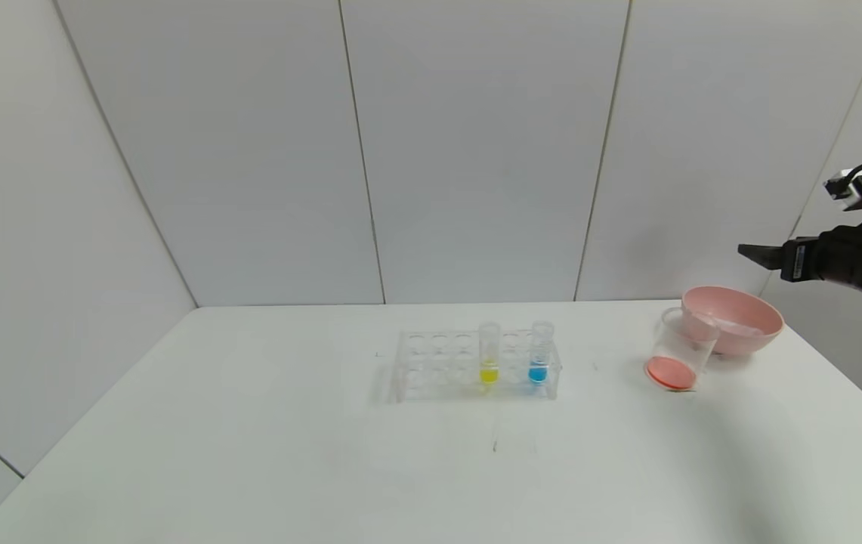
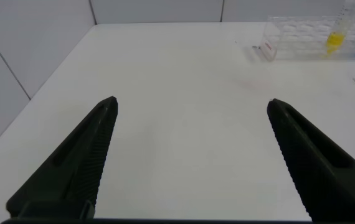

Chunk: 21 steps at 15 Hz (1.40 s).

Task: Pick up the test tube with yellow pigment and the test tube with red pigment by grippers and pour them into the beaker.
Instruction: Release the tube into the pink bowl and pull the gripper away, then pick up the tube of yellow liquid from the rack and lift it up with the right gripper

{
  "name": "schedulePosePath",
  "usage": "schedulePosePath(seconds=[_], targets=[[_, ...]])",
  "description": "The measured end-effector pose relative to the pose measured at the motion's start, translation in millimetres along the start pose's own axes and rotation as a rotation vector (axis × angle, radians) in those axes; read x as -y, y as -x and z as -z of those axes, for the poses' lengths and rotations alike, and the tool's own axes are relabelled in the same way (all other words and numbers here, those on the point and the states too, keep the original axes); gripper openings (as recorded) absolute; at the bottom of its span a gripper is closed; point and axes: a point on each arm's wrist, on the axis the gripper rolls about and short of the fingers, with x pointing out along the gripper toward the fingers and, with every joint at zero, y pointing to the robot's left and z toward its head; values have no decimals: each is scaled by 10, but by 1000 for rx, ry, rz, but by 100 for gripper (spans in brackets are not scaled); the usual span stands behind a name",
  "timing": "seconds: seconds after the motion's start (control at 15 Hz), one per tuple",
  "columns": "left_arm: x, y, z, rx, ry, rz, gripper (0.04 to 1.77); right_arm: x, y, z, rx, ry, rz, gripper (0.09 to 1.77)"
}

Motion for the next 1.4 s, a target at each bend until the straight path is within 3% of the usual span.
schedulePosePath(seconds=[0.2,0.47,0.73,1.07,1.4], targets=[[0,0,0,0,0,0,172,-322,280,-94,2,-6,-11,164],[0,0,0,0,0,0,172,-994,712,-200,17,-38,-40,167],[0,0,0,0,0,0,172,-1597,1112,-116,1,-35,-66,168],[0,0,0,0,0,0,172,-2099,1443,30,-27,-86,-69,170],[0,0,0,0,0,0,172,-2467,1570,196,-78,-70,-146,170]])
